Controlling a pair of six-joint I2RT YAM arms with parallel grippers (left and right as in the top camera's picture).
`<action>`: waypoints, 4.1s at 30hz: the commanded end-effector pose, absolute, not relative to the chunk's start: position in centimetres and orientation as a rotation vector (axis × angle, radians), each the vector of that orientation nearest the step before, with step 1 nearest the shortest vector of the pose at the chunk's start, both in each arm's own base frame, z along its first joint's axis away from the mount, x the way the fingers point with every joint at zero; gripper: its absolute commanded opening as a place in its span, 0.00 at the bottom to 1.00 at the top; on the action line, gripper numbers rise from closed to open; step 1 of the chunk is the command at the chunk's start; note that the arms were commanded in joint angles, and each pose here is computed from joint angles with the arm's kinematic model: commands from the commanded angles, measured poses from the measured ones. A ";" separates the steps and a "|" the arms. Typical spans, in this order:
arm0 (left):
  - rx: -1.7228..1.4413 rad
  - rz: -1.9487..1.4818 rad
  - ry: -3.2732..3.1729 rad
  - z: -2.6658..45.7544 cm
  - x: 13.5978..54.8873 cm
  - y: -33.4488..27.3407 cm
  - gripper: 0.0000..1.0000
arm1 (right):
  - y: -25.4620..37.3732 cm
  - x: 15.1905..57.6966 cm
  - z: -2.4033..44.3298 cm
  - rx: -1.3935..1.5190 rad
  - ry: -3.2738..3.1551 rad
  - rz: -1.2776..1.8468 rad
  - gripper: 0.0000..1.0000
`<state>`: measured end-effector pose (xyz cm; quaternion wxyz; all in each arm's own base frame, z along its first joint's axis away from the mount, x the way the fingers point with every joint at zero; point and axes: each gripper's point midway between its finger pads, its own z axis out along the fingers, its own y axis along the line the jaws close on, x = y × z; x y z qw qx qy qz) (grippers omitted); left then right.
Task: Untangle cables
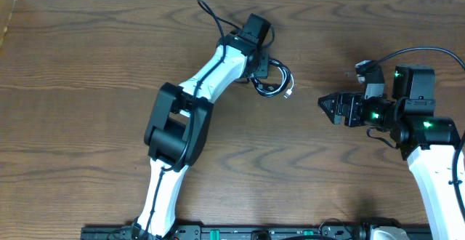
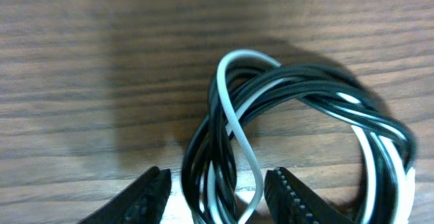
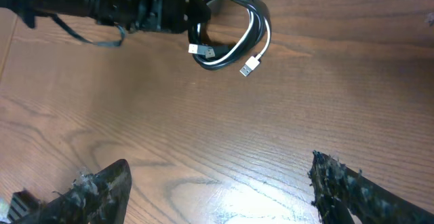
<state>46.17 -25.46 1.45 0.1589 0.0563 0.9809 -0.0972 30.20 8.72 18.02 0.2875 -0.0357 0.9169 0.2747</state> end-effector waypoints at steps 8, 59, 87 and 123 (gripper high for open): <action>0.125 -0.244 2.832 -0.3 45.8 -25.3 0.26 | 8.8 30.4 18.6 -0.100 2.441 0.730 0.81; -0.269 -0.354 2.887 15.5 37.6 -22.0 0.07 | 26.0 32.4 17.8 -0.193 2.372 1.215 0.01; 0.168 -0.761 3.018 16.5 33.1 -26.2 0.08 | 22.2 38.7 14.5 0.166 2.355 1.074 0.01; 0.215 -1.026 2.908 18.6 34.6 -26.9 0.07 | 16.4 36.6 9.8 0.408 2.561 0.694 0.02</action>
